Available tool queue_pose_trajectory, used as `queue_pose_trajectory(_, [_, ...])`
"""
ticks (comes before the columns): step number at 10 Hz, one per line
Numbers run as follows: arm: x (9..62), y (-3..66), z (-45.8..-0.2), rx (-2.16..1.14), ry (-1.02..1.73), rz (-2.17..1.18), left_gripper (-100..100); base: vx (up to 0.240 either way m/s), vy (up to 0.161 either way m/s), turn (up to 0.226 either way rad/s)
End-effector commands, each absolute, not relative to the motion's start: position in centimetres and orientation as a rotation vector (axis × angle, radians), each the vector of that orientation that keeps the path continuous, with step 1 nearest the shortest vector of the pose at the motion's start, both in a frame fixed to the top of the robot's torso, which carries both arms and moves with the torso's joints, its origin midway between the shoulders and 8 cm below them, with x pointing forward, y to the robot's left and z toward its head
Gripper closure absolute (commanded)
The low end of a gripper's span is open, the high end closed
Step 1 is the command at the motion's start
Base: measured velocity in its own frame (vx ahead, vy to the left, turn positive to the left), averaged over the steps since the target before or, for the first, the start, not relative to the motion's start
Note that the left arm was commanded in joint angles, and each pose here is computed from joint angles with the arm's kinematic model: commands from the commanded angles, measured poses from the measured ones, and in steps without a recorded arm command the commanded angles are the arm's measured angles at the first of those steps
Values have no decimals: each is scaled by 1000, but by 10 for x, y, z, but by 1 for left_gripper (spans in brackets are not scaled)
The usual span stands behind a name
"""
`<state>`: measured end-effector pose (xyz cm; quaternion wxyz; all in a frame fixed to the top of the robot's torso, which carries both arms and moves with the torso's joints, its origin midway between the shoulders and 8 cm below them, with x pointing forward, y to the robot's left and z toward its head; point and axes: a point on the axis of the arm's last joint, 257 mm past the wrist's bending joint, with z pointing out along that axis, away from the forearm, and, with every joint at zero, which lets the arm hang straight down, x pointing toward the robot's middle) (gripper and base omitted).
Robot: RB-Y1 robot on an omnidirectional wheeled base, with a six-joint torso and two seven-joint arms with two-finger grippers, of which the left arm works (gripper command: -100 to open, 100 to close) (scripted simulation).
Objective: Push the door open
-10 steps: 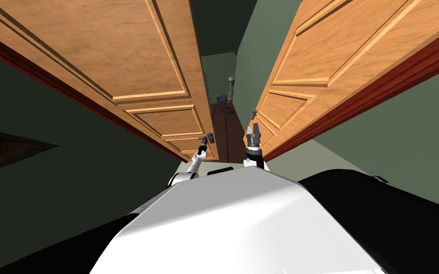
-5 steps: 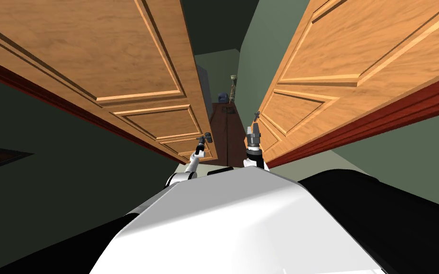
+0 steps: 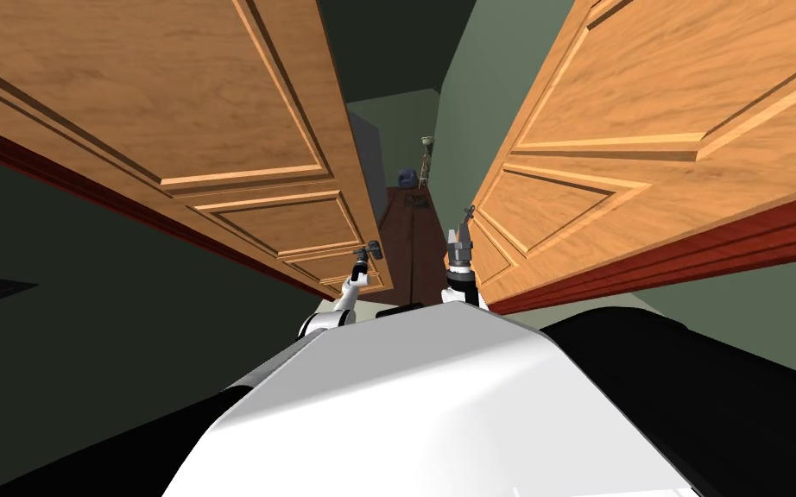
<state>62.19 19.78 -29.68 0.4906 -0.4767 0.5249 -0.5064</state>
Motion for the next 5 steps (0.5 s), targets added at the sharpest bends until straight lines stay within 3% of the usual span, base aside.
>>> queue_pose_trajectory(1, [623,216,-292,-1162,1253,-1209,100,107,-109,41])
queue_pose_trajectory(3, [623,225,-292,-1172,1239,-1197,100,87,-113,60])
queue_pose_trajectory(5, [623,238,-291,-1186,1219,-1182,100,75,-60,34])
